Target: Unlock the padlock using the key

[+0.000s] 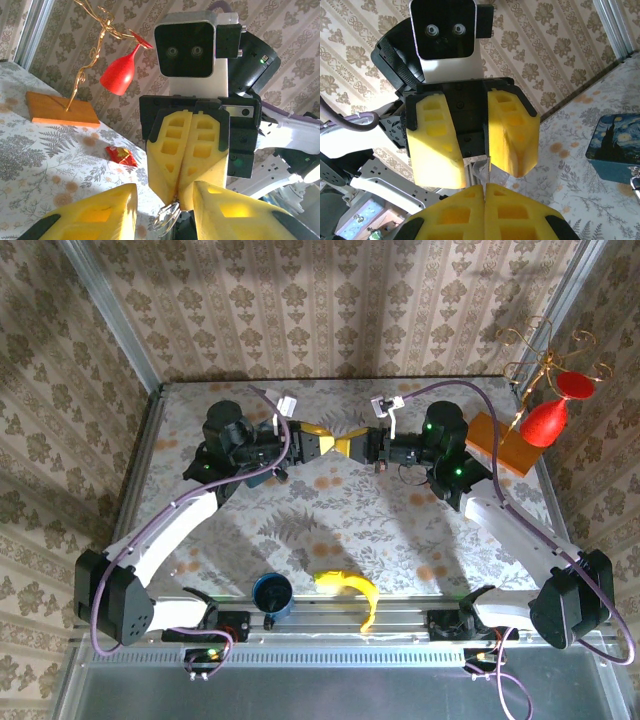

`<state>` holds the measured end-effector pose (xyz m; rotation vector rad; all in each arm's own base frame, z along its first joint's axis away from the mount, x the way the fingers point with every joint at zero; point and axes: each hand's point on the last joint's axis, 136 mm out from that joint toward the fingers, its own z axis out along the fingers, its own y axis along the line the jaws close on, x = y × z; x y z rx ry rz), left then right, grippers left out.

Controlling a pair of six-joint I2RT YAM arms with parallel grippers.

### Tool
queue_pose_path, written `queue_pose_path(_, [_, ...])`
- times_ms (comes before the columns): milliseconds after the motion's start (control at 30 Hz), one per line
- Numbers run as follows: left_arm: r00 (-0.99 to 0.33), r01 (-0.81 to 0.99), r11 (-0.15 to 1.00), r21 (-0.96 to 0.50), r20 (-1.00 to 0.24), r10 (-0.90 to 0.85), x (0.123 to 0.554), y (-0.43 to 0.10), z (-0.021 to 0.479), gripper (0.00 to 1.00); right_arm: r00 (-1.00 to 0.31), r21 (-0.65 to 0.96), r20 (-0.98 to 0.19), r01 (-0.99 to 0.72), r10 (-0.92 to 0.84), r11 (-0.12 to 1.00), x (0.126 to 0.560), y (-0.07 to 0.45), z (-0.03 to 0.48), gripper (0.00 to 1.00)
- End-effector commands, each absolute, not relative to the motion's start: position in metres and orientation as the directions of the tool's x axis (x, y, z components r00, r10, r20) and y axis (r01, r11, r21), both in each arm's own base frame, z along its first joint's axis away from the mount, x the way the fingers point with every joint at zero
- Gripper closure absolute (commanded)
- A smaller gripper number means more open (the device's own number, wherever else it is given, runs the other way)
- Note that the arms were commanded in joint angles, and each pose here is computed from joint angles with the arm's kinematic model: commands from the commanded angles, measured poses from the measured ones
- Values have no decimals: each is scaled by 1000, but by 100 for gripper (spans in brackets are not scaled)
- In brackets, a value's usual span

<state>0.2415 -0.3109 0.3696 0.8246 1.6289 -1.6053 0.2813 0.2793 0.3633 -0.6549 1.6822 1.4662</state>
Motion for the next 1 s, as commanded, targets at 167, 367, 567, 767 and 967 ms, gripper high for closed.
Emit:
queue_pose_path(167, [-549,835,5,-550,-835,-29,239,-313,369,81,-521,535,-845,-830,123,160,277,283,377,100])
queue_pose_path(367, [-547,837,2,-547,-837,-26,237,-313,368,99,-518,533,-846,-830,130,164,277,283,379,100])
queue_pose_path(567, [-477,879,5,-478,-879,-19,230,-309,370,100,-522,537,-843,-818,129,206,280,280,374,79])
queue_pose_path(767, [-352,935,52,-350,-936,15,220,-300,377,100,-516,525,-850,-809,109,264,273,271,367,51])
queue_pose_path(967, [-276,957,118,-266,-958,78,217,-292,383,100,-500,512,-856,-780,133,360,276,259,359,46])
